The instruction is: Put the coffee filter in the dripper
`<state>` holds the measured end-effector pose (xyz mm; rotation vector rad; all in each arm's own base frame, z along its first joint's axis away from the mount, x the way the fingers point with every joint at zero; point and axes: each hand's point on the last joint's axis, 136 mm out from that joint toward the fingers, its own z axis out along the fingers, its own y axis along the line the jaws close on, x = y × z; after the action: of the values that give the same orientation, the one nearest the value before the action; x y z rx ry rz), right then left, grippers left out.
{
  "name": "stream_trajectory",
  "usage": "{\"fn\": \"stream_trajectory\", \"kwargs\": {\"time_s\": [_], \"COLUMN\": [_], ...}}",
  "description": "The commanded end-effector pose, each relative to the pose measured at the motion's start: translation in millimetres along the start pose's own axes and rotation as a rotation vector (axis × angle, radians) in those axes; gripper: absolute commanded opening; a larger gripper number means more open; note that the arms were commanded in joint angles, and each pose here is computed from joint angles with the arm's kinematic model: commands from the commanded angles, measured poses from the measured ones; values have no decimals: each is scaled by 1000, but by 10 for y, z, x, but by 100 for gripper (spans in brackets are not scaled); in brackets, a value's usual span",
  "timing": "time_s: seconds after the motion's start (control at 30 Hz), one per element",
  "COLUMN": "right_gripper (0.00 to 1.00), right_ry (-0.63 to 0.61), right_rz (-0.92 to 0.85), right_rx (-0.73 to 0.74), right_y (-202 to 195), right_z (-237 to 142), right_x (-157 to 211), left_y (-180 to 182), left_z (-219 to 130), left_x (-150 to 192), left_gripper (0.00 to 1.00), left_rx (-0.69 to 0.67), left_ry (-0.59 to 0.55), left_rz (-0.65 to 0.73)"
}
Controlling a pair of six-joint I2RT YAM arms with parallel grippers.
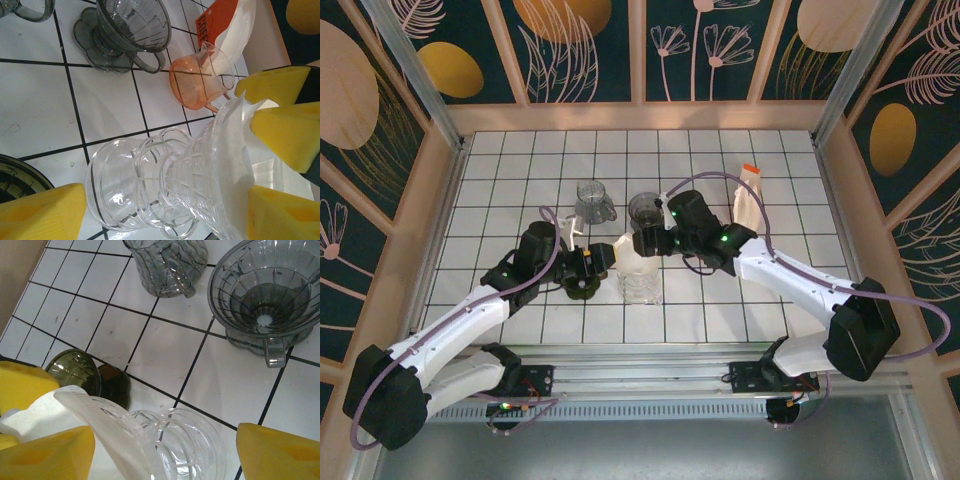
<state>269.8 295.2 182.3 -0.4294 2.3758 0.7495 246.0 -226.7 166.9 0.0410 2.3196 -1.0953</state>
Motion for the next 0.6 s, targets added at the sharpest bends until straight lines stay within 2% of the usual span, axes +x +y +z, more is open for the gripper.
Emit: {"fn": "stream_trajectory", "kwargs": {"time_s": [0.0,0.13,0.4,0.57], "right_gripper": [73,72,77,77], "right_ry": [12,24,-26,4], "right_rz": [28,33,33,40], "right_rx": [46,40,-30,-22], "right_y": [-67,-57,108,72], "right_z": [42,39,-107,-141], "right_x": [43,93,-39,68], "left_y": [5,6,18,17], "left_z": [24,27,43,46], "left_x": [43,43,47,44], "left_gripper": [79,79,81,81], "left_rx": [8,8,6,8], "left_ry": [13,13,15,14], "left_rz": [10,9,7,7]}}
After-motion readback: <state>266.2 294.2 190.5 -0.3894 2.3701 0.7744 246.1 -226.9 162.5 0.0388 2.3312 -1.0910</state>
